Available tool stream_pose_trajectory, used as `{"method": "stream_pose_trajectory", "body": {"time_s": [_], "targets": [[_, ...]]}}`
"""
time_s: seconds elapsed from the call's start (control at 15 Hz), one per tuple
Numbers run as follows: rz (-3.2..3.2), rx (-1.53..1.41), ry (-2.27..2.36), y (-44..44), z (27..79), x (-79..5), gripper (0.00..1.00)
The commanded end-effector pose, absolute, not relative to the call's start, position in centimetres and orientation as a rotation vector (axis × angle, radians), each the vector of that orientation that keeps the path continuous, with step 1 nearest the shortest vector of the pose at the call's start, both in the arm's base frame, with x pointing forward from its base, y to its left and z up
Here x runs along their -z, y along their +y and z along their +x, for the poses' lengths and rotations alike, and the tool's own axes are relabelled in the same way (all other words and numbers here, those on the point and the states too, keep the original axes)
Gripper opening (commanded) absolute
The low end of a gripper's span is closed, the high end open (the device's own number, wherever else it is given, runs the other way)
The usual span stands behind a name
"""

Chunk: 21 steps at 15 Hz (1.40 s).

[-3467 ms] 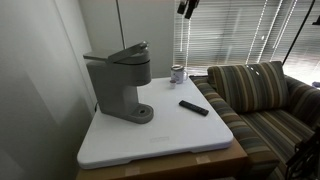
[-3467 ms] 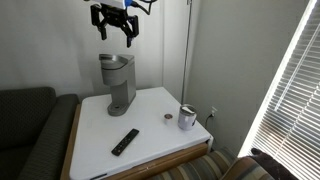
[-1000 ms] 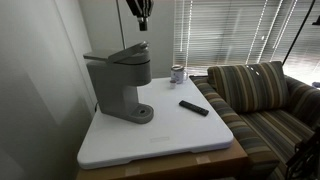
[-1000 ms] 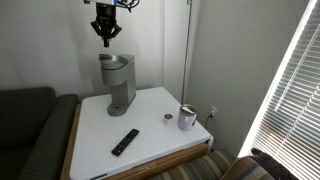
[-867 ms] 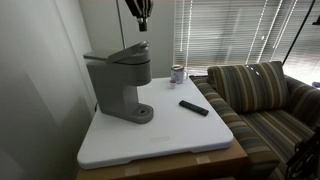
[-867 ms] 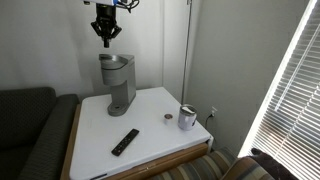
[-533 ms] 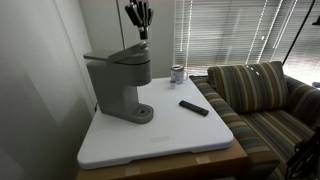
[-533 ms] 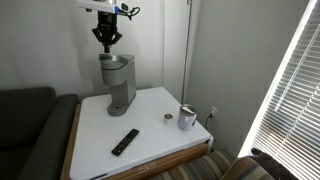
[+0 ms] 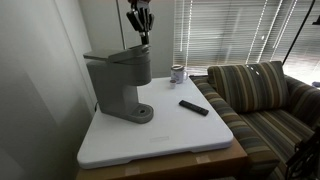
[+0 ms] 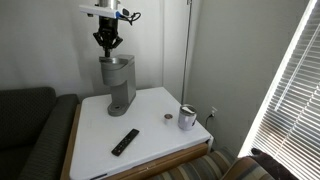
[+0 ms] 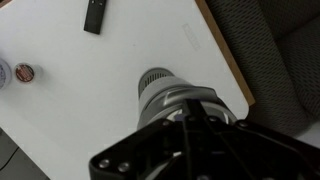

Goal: Close the coffeemaker

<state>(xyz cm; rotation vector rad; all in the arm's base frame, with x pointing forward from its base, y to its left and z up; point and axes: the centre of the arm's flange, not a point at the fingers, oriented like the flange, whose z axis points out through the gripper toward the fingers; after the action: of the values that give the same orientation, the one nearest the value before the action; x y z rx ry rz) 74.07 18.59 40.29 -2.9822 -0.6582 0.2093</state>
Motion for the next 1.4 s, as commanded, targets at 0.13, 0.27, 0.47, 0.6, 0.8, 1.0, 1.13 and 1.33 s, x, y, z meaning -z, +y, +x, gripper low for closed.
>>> {"method": "stream_pose_trajectory", "body": {"time_s": [0.13,0.27,0.47,0.6,0.8,1.0,1.13,1.33], "targets": [[-2.985,-0.302,-0.622,17.9,75.5,-34.9,0.0],[-2.968,-0.337,-0.617,18.0,75.8,-32.9,0.0],[-2.96,-0.345,-0.619,18.0,76.1,-33.0,0.0],[-2.957,-0.337,-0.623,17.9,76.2,-33.1,0.0],[-2.941,-0.303,-0.647,17.6,76.2,-35.4,0.0],[-2.93,-0.27,-0.745,17.6,76.0,-38.7,0.0],[-2.913,-0.275,-0.814,17.6,76.0,-40.3,0.0],[-2.881,-0.322,-0.87,17.5,75.6,-41.9,0.0]]}}
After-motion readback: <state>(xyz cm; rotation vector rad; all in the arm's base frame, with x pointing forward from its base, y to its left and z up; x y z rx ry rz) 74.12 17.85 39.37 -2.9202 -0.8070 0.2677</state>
